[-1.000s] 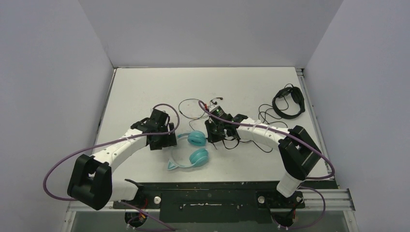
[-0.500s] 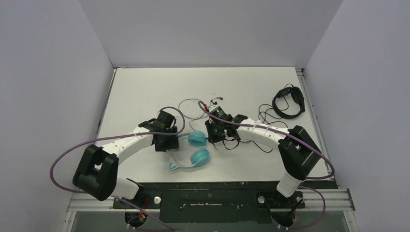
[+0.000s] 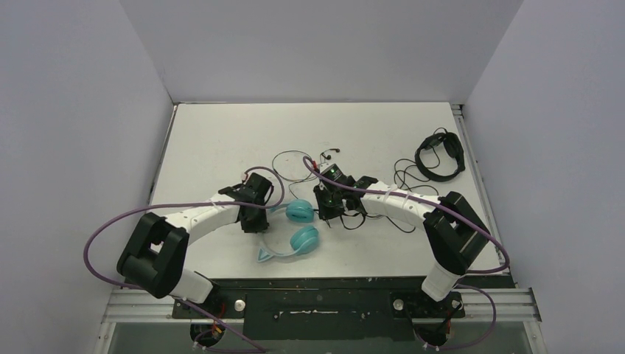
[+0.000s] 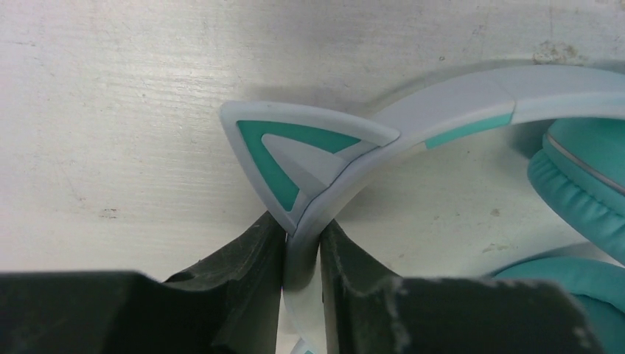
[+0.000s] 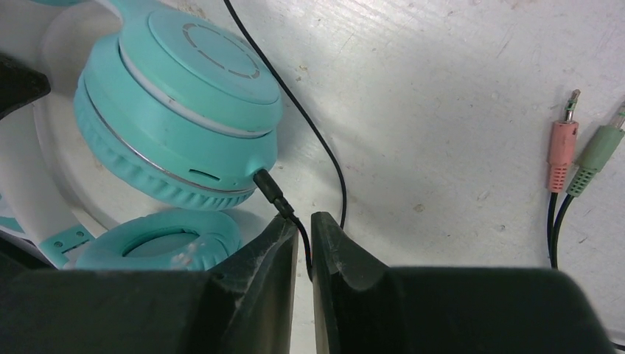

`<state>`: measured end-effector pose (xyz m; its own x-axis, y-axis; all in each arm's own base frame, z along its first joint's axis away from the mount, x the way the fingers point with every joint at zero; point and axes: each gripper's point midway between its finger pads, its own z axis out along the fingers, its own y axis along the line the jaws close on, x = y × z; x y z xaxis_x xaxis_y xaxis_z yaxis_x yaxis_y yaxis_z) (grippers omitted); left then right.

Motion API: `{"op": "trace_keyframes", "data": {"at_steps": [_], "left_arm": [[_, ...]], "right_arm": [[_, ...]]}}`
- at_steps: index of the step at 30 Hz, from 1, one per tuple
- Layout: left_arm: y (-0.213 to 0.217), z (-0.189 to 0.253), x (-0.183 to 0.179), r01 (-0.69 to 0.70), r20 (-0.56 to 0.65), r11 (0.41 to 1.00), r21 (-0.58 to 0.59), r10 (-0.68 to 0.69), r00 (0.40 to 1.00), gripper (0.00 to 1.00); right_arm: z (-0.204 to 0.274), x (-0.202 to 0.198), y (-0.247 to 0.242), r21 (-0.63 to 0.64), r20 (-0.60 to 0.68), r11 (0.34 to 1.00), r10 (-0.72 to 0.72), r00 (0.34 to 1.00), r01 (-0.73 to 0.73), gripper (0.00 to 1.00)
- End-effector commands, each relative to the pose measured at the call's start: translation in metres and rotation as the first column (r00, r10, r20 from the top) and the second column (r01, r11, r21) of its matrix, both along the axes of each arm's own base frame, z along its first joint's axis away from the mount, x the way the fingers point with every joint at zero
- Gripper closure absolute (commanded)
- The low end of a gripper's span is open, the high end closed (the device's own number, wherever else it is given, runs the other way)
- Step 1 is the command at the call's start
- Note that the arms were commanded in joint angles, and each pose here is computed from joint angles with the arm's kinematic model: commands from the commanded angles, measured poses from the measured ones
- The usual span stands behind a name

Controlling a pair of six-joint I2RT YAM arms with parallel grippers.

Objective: Wrap the headphones

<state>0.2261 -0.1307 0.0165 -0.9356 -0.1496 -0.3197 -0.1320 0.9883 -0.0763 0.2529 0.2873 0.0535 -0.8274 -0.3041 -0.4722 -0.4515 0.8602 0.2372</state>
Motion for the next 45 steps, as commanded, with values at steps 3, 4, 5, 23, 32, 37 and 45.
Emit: {"op": "trace_keyframes", "data": {"at_steps": [3,4,5,23,32,37,45], "left_arm": [[0.007,0.002,0.012,-0.038,0.037,0.997,0.062,0.036,0.999,0.92],[0.008,0.003,0.013,-0.04,0.041,0.997,0.065,0.038,0.998,0.97],[0.008,0.006,0.015,-0.043,0.049,0.997,0.069,0.039,0.998,1.0],[0.044,0.113,0.026,-0.23,0.277,0.966,0.121,0.19,0.942,1.0],[0.056,0.19,0.024,-0.325,0.378,0.946,-0.021,0.308,0.873,1.0],[0.056,0.262,0.024,-0.3,0.435,0.939,-0.166,0.343,0.833,1.0],[0.037,0.353,0.024,-0.171,0.461,0.92,-0.352,0.329,0.824,1.0]], "right_arm": [[0.015,0.01,-0.002,0.023,0.064,1.0,-0.017,0.998,0.015,0.8],[0.019,0.01,-0.002,0.033,0.074,0.999,-0.016,0.997,0.014,0.77],[0.024,0.011,-0.002,0.045,0.089,0.999,-0.015,0.996,0.011,0.75],[0.151,0.031,-0.024,0.234,0.366,0.972,-0.105,0.925,0.018,0.39],[0.203,0.045,-0.016,0.274,0.447,0.96,-0.074,0.892,-0.057,0.17],[0.243,0.055,-0.028,0.363,0.547,0.929,-0.143,0.825,-0.08,0.13],[0.275,0.047,-0.049,0.39,0.713,0.899,-0.159,0.683,-0.198,0.0]]}}
